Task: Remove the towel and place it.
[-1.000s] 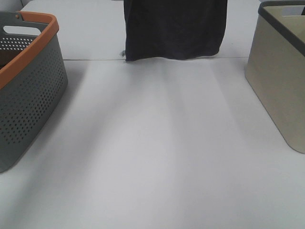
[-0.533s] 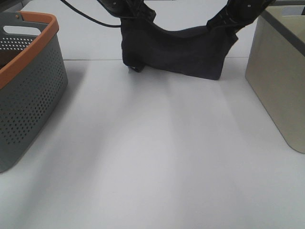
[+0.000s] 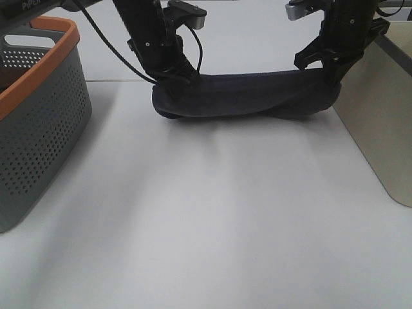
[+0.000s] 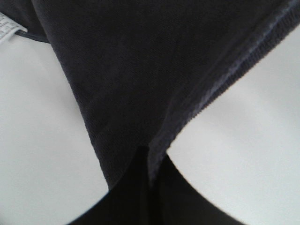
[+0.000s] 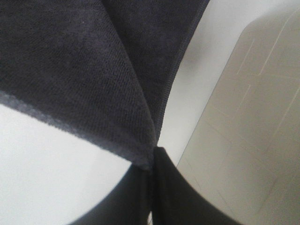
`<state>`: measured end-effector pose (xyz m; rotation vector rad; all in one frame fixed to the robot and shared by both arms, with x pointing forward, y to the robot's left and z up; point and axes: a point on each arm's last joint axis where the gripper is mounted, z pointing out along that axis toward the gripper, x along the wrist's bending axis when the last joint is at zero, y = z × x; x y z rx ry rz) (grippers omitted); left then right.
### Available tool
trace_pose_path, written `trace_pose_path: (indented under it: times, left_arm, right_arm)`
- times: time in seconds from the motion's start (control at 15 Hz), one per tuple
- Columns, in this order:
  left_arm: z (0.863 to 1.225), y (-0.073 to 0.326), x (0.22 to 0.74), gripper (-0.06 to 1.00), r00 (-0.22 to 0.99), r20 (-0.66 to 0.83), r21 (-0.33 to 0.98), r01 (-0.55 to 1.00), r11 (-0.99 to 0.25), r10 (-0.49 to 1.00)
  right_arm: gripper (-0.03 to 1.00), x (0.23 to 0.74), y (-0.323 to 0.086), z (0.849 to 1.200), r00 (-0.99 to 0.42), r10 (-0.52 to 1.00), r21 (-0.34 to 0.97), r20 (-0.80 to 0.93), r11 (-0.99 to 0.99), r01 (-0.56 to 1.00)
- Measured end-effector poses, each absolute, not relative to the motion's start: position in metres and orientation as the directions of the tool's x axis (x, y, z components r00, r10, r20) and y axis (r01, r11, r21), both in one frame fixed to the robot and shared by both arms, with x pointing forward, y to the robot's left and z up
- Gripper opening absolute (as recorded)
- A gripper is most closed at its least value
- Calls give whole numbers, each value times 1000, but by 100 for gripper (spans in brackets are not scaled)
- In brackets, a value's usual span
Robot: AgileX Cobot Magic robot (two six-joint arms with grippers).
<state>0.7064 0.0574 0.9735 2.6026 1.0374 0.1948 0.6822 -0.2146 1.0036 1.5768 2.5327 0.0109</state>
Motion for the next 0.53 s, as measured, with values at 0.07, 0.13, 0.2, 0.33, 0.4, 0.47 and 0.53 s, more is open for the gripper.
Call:
trace_pose_path:
  times: [0.07, 0.13, 0.2, 0.33, 0.4, 0.47, 0.53]
  left_arm:
    - [966, 56, 704, 0, 725, -27, 337, 654, -677, 688]
    - [958, 57, 701, 0, 724, -46, 314, 665, -678, 688]
    - [948, 57, 698, 0, 722, -65, 285, 675, -681, 689]
    - [935, 59, 689, 0, 716, -99, 233, 691, -684, 691]
    - [937, 60, 684, 0, 712, -112, 225, 697, -681, 693]
    - [939, 61, 678, 0, 711, -121, 214, 700, -682, 692]
    - [940, 62, 671, 0, 711, -129, 200, 701, -685, 691]
  right_arm:
    - [0, 681, -215, 1002, -434, 892, 75, -127, 445, 892]
    - [0, 679, -216, 1000, -444, 886, 66, -133, 455, 888]
    - [0, 676, -216, 997, -456, 880, 58, -134, 466, 883]
    - [0, 669, -216, 993, -470, 873, 46, -132, 479, 877]
    - [0, 666, -217, 990, -473, 872, 41, -129, 481, 876]
    - [0, 663, -216, 989, -482, 867, 34, -128, 490, 871]
    - [0, 659, -216, 984, -496, 859, 20, -127, 503, 864]
